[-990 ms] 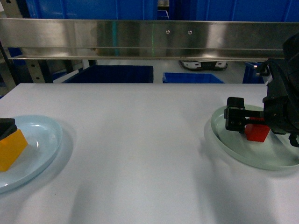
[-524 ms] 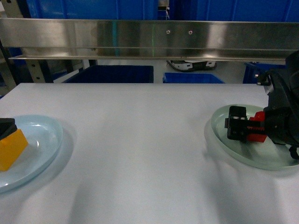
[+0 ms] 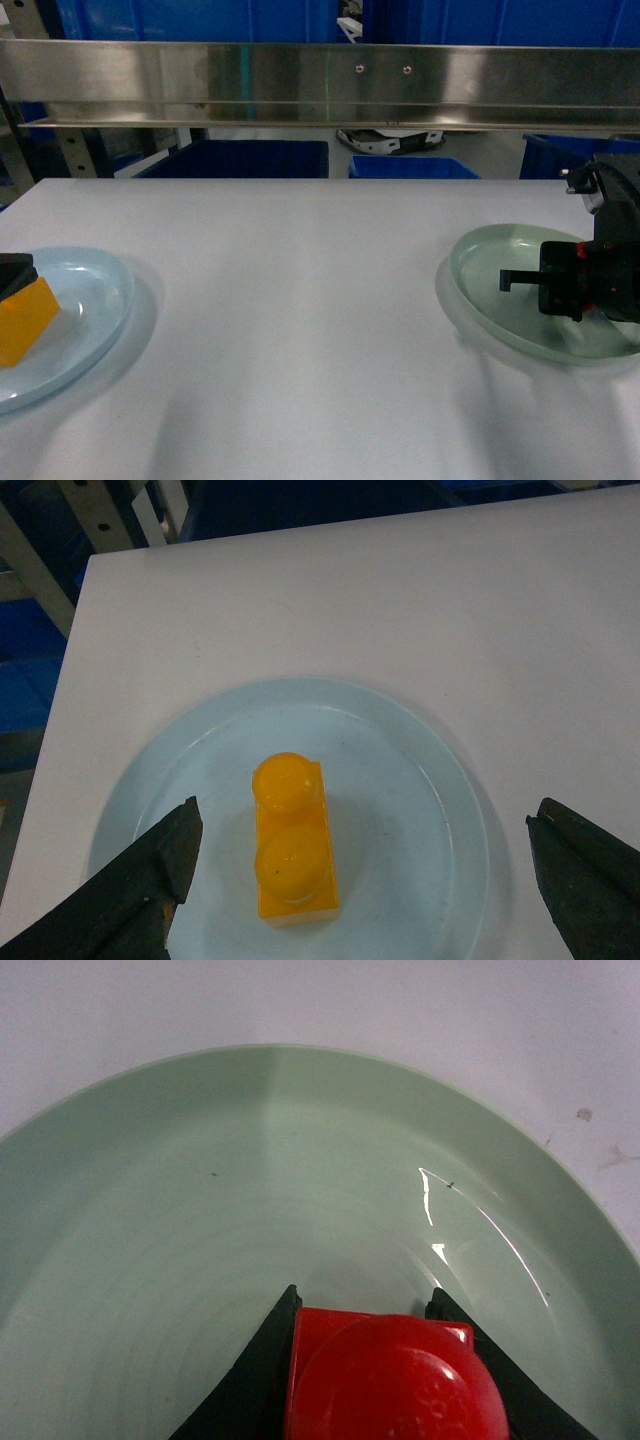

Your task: Sort and place red and yellow blocks in left bins

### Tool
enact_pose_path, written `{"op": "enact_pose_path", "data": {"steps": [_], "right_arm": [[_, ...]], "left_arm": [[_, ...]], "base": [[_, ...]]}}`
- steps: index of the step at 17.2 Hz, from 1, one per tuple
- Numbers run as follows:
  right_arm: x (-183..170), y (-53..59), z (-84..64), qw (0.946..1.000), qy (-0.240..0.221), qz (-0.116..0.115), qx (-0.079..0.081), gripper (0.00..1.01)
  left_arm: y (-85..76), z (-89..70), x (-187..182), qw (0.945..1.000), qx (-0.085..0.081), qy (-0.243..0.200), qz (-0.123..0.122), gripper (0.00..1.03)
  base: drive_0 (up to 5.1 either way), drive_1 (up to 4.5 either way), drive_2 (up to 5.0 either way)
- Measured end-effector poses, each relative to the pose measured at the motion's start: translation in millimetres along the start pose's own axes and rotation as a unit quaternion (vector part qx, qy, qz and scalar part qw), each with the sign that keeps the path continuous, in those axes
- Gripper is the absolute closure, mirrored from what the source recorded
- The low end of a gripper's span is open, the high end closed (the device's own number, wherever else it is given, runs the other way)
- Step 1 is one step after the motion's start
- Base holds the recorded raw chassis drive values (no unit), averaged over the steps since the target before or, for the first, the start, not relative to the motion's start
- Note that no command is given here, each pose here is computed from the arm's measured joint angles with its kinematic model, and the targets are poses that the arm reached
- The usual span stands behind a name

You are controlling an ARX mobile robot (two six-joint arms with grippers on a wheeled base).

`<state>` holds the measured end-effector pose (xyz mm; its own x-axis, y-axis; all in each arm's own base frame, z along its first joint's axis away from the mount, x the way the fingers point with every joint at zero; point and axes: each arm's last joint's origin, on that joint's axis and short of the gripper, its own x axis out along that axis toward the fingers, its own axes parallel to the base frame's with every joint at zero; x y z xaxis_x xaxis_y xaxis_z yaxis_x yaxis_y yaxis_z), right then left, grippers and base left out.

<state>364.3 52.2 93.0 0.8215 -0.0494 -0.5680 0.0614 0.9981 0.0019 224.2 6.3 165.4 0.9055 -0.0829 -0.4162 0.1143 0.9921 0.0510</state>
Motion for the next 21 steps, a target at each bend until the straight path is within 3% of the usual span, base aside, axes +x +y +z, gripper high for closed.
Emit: {"op": "enact_pose_path", "data": {"steps": [1,2,5,9,11,14,17,19,21], "right_arm": [[1.0,0.3,-0.4,1.0,-0.002,0.005,0.0,0.72],[3.2,1.6,4.4,0.9998,-0.003,0.008,-0.018,0.72],[-1.8,3.0,20.7,0.9995,0.0,0.015,-0.026,0.72],[-39.1,1.3,64.5,0.997,-0.067,0.035,-0.018,0.72],[-61.9,-2.5,71.7,0.995,-0.089,0.044,-0.012,0.73],[-90.9,-11.9,53.9,0.9949,-0.09,0.045,-0.003,0.73],[-122.8,-29.6,33.2,0.9956,-0.09,0.026,0.006,0.73],[-135.3,-35.0,30.1,0.9954,-0.093,0.024,0.007,0.73],[-142.3,-34.4,31.0,0.9947,-0.095,0.039,0.002,0.73]], "left_arm": [[0.0,0.0,0.0,1.0,0.0,0.0,0.0,0.05],[-0.1,0.0,0.0,1.0,0.0,0.0,0.0,0.05],[0.0,0.0,0.0,1.0,0.0,0.0,0.0,0.05],[0.0,0.0,0.0,1.0,0.0,0.0,0.0,0.05],[-0.1,0.0,0.0,1.0,0.0,0.0,0.0,0.05],[0.0,0.0,0.0,1.0,0.0,0.0,0.0,0.05],[0.0,0.0,0.0,1.0,0.0,0.0,0.0,0.05],[0.0,0.0,0.0,1.0,0.0,0.0,0.0,0.05],[-0.1,0.0,0.0,1.0,0.0,0.0,0.0,0.05]], "base": [[0.0,0.0,0.0],[0.0,0.0,0.0],[0.0,0.0,0.0],[0.0,0.0,0.0],[0.0,0.0,0.0],[0.0,0.0,0.0],[0.0,0.0,0.0],[0.0,0.0,0.0],[0.0,0.0,0.0]]}}
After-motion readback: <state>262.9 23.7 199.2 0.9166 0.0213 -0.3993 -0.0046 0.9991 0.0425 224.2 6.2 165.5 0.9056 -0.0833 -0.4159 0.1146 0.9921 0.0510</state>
